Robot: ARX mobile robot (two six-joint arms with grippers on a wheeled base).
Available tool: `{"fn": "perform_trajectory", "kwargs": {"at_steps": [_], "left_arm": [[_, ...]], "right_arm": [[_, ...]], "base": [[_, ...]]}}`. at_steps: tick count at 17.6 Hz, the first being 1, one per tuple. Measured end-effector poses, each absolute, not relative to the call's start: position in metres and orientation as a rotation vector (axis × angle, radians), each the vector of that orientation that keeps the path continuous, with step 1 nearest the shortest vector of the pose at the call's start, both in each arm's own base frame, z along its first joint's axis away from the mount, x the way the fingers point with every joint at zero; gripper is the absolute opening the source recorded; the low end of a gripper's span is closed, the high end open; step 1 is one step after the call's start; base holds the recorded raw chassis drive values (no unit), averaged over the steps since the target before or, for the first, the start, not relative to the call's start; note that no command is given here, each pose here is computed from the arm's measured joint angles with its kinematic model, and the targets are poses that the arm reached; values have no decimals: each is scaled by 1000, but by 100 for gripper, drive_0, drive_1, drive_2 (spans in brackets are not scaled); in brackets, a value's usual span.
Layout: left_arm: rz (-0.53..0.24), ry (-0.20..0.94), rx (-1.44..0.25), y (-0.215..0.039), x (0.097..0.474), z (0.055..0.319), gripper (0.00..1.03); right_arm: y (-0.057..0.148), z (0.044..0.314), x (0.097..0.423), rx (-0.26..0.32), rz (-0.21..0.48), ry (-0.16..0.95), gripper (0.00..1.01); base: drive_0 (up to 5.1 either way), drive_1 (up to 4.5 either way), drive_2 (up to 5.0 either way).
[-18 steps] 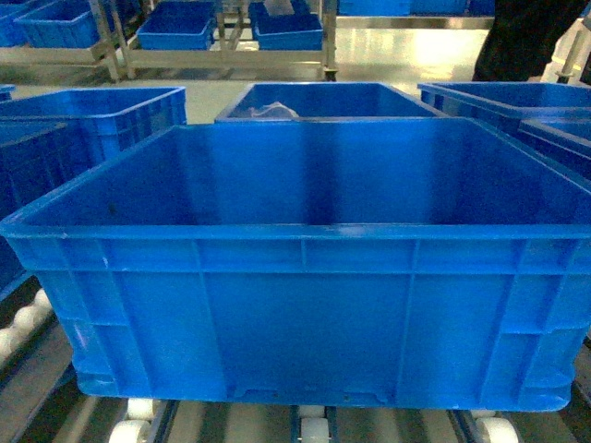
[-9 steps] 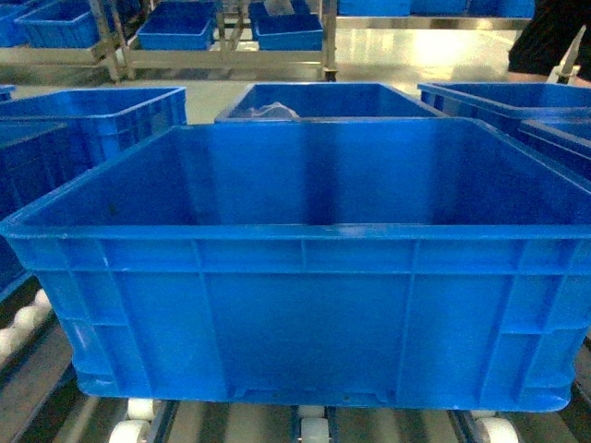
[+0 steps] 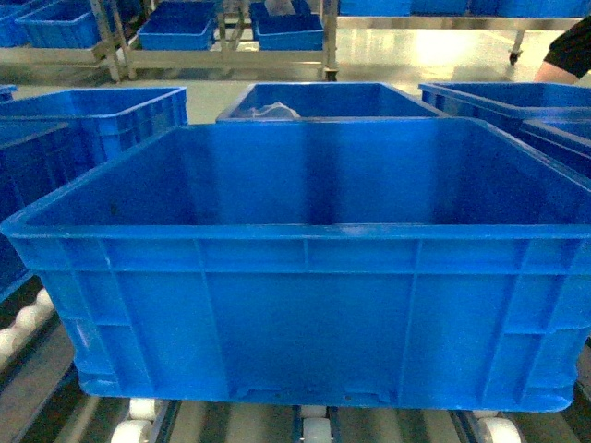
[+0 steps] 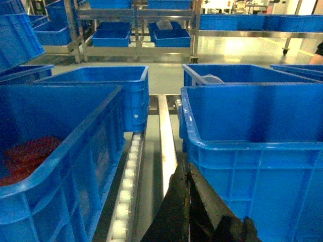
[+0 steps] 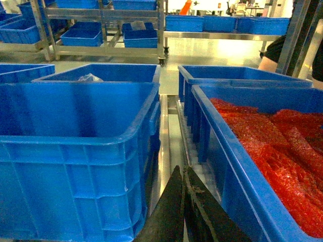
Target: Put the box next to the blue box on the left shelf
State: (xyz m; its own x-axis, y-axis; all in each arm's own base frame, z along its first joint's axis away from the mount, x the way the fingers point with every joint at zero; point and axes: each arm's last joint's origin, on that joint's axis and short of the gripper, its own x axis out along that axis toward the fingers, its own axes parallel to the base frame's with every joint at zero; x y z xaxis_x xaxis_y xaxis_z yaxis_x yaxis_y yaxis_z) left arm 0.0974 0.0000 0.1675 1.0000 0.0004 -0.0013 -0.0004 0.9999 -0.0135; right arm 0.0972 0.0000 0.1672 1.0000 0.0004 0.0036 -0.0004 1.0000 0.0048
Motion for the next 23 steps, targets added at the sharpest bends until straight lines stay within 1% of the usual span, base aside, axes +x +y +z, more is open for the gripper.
{"fn": "perform_trajectory", "kwargs": {"at_steps": [2, 3, 5, 7, 8, 9, 11, 12, 13, 14, 23], "left_arm": [[1, 1, -14, 0, 97, 168, 2], [1, 1, -14, 0, 97, 168, 2], [1, 1, -14, 0, 97, 168, 19], [1, 1, -14, 0, 97, 168, 43], [1, 1, -14, 0, 97, 168, 52], [1, 1, -14, 0, 97, 168, 56], [1, 1, -14, 0, 97, 168, 80], [1, 1, -14, 0, 97, 168, 92], [1, 1, -11, 0, 97, 168, 99], [1, 1, -11, 0, 97, 168, 98], [1, 1, -11, 0, 97, 168, 98]], "right_arm": [[0, 167, 97, 3, 0, -3, 3], [0, 167, 97, 3, 0, -3, 12], [0, 167, 97, 3, 0, -3, 32], [0, 167, 97, 3, 0, -3, 56], [0, 167, 97, 3, 0, -3, 65], [0, 167, 97, 3, 0, -3, 69], [0, 167, 97, 3, 0, -3, 95], [0, 167, 97, 3, 0, -3, 99], [0, 167, 97, 3, 0, -3, 98], [0, 167, 97, 3, 0, -3, 98], [0, 167, 97, 3, 0, -3, 98]], "base": [[0, 0, 0], [0, 0, 0], [0, 0, 0], [0, 0, 0], [0, 0, 0], [0, 0, 0], [0, 0, 0], [0, 0, 0], [0, 0, 0], [0, 0, 0], [0, 0, 0]]}}
